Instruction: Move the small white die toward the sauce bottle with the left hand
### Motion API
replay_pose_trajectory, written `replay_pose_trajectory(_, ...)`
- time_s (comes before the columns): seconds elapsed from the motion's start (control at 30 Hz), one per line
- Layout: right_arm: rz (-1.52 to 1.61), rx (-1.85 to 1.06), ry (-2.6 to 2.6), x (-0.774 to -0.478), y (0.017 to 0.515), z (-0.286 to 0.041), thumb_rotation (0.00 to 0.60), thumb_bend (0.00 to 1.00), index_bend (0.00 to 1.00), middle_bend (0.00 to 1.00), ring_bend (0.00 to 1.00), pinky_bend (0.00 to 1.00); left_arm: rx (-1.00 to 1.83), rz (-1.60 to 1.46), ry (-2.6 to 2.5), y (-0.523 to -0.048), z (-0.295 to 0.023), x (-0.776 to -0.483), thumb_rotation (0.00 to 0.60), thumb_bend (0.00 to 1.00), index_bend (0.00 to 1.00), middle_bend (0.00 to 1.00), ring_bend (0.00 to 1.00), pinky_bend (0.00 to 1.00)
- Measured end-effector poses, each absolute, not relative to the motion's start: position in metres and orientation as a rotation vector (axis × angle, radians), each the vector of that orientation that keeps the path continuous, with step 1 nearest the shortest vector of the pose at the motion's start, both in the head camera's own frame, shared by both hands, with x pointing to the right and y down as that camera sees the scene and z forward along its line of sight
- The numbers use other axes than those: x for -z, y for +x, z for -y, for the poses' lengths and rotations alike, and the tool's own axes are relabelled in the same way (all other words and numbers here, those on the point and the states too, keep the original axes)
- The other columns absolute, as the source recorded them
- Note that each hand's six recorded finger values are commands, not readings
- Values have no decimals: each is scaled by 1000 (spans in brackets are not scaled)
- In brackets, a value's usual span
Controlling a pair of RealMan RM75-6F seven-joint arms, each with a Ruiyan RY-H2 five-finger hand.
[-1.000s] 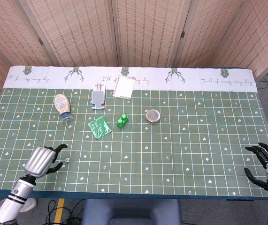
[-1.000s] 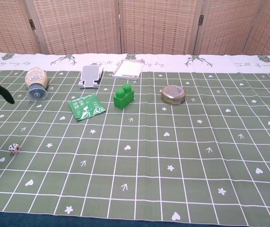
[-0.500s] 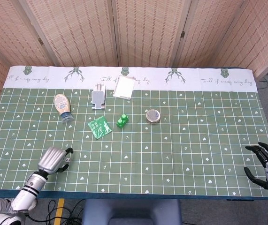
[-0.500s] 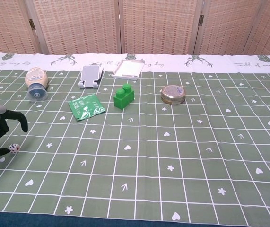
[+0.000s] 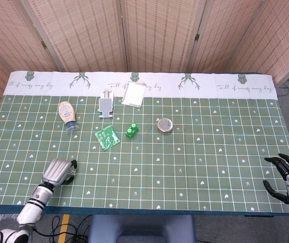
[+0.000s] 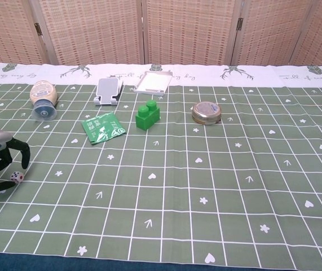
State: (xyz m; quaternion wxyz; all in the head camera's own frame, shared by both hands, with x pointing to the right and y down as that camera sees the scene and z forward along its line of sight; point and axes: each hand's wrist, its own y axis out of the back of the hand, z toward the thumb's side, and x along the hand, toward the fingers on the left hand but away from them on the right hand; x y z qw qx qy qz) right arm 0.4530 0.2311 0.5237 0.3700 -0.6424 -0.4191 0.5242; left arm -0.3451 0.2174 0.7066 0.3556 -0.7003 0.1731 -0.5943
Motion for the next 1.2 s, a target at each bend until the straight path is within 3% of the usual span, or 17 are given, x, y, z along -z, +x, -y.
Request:
replay_pose_trajectory(0.23, 1081, -1349, -1647, -524, 454, -232, 600, 249, 272, 301, 178, 210, 1556, -450, -1801, -349, -217, -710, 600, 310, 488, 883, 807, 831)
replay_pose_trajectory(0.73, 1086, -1348, -1643, -523, 455, -232, 600, 249, 273, 302, 178, 210, 1567, -462, -1812, -350, -217, -716, 600, 433, 567, 893, 810, 832)
replay_pose_trajectory(1.2, 1088, -1352, -1647, -525, 457, -232, 600, 249, 274, 302, 178, 210, 1445, -517, -1847, -336, -206, -697, 600, 446, 594, 901, 812, 832)
